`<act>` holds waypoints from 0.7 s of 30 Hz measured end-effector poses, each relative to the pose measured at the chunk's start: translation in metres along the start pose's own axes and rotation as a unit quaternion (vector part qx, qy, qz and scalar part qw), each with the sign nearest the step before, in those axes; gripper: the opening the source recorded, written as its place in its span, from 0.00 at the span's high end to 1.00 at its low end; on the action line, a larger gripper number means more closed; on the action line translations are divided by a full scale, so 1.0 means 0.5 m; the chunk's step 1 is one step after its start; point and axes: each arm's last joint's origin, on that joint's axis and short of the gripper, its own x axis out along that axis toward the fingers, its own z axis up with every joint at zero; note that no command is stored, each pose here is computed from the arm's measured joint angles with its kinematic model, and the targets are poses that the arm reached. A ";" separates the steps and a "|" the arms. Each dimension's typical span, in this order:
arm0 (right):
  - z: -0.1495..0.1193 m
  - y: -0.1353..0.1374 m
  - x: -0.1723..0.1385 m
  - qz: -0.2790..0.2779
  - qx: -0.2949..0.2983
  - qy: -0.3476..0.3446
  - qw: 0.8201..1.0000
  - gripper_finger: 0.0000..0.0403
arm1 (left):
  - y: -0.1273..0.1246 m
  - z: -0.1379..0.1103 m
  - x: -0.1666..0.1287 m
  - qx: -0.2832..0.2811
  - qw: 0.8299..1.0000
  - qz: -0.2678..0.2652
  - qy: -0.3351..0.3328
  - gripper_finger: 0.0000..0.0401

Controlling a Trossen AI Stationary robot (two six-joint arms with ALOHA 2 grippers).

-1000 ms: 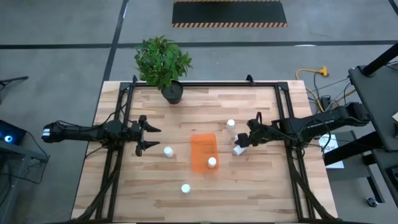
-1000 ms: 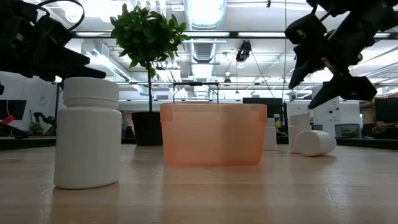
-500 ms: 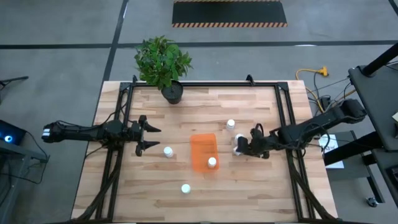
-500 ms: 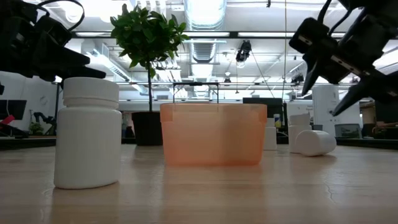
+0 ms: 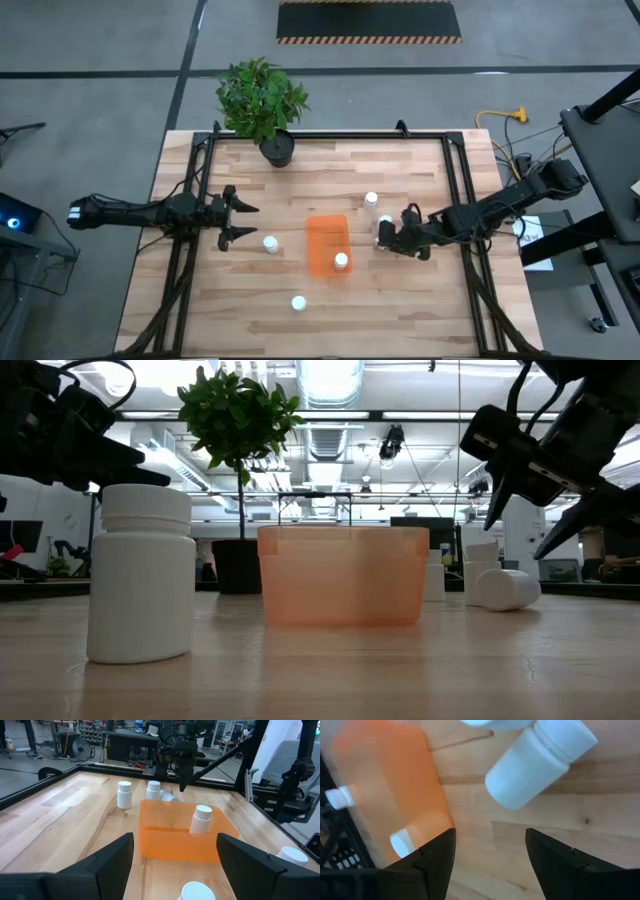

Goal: Pick and place pill bottles into a basket
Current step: Put the white pill bottle into the orange container

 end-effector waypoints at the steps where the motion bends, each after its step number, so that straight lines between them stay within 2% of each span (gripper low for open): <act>1: 0.001 0.001 0.000 0.006 0.001 -0.011 1.000 0.44 | 0.000 0.000 0.000 0.000 1.000 0.000 0.000 0.33; 3: 0.002 0.001 -0.001 0.003 0.001 -0.022 1.000 0.44 | 0.000 0.000 0.000 0.000 1.000 0.000 0.000 0.33; 8: -0.013 0.031 -0.032 -0.107 -0.018 -0.083 0.991 0.44 | 0.000 0.000 0.000 0.000 1.000 0.000 0.000 0.33; 12: -0.032 0.069 -0.052 -0.148 -0.003 -0.110 0.983 0.44 | 0.000 0.000 0.000 0.000 1.000 0.000 0.000 0.33; 21: -0.075 0.182 -0.036 -0.056 -0.017 -0.194 0.979 0.44 | 0.000 0.000 0.000 0.000 1.000 0.000 0.000 0.33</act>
